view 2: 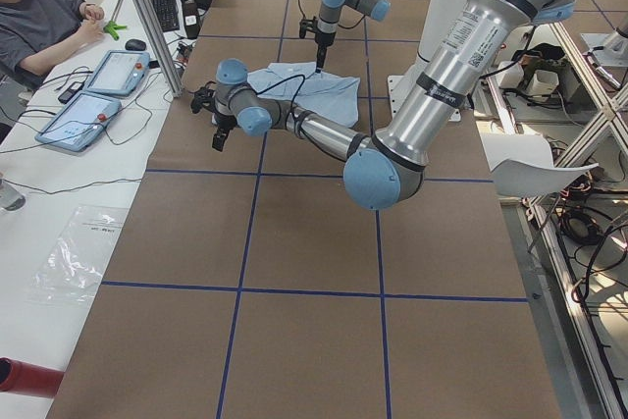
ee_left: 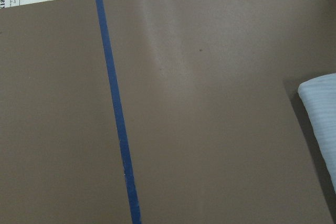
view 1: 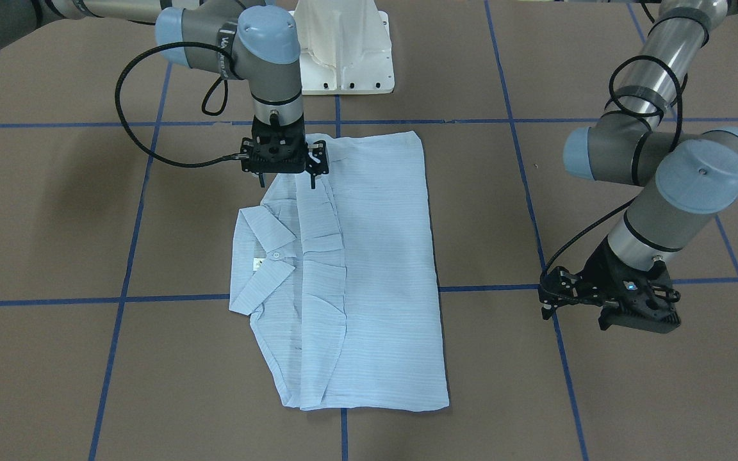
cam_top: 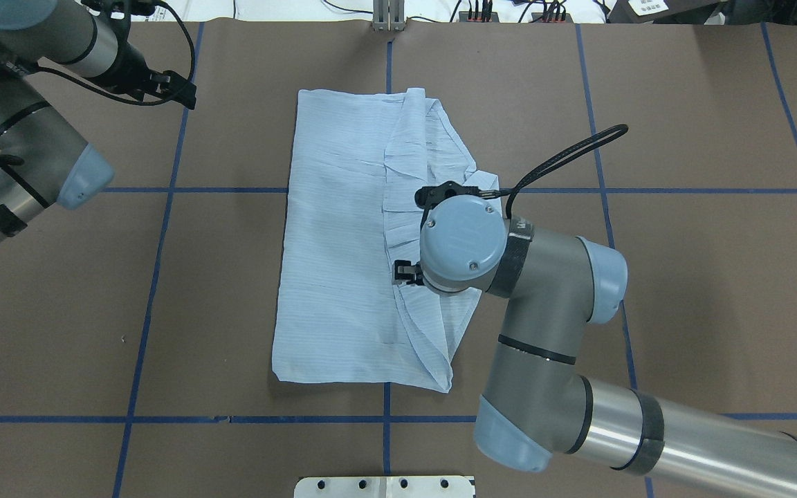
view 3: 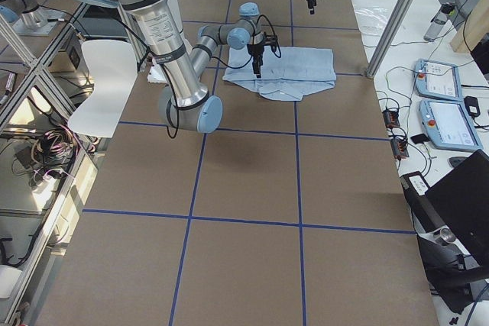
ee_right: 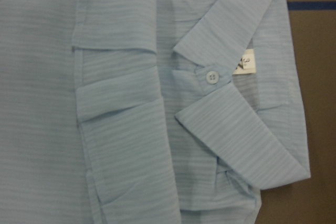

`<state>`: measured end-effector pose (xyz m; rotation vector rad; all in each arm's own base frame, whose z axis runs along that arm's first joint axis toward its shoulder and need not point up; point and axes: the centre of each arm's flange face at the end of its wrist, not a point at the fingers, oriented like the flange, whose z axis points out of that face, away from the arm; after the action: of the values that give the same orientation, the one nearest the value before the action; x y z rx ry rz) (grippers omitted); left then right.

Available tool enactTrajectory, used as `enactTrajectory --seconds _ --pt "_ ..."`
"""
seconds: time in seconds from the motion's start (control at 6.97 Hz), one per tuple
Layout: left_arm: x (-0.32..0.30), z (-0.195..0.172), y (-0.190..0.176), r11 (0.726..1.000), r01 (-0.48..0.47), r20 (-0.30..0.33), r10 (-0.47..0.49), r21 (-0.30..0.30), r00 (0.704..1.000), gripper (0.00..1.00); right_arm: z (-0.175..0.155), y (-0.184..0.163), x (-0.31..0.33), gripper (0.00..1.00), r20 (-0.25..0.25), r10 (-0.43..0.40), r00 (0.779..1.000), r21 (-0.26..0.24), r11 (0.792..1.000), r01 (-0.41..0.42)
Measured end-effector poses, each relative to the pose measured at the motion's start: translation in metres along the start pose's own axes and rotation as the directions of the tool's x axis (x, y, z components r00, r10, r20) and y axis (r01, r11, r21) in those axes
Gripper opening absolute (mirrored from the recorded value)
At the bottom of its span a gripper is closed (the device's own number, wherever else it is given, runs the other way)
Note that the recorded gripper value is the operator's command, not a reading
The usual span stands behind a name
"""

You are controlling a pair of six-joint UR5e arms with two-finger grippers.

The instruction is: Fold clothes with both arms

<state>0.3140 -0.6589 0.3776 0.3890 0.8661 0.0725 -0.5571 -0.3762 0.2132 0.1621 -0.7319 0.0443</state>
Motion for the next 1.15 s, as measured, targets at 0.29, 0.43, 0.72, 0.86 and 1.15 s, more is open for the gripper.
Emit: enactTrajectory --seconds 0.29,0.43,0.72,0.86,1.15 --pt "-0.004 -0.001 0.005 1.000 0.001 0.000 -0.001 -0.002 1.000 1.00 0.011 0.030 -0.023 1.00 -0.036 -0.194 0.980 -0.052 0.980 0.192" --pt "-0.004 -0.001 0.006 1.000 0.001 0.001 -0.001 -0.002 1.000 1.00 0.020 0.034 -0.030 1.00 -0.055 -0.271 0.961 -0.069 0.961 0.267" --pt "-0.004 -0.001 0.006 1.000 0.001 0.001 -0.001 -0.003 1.000 1.00 0.038 0.037 -0.036 1.00 -0.094 -0.370 0.924 -0.081 0.928 0.363" --pt "-0.004 -0.001 0.006 1.000 0.001 0.000 -0.001 -0.003 1.000 1.00 0.041 0.040 -0.037 1.00 -0.110 -0.391 0.914 -0.088 0.920 0.383" --pt "-0.004 -0.001 0.006 1.000 0.001 0.000 -0.001 -0.004 1.000 1.00 0.043 0.048 -0.042 1.00 -0.130 -0.415 0.900 -0.110 0.908 0.403"
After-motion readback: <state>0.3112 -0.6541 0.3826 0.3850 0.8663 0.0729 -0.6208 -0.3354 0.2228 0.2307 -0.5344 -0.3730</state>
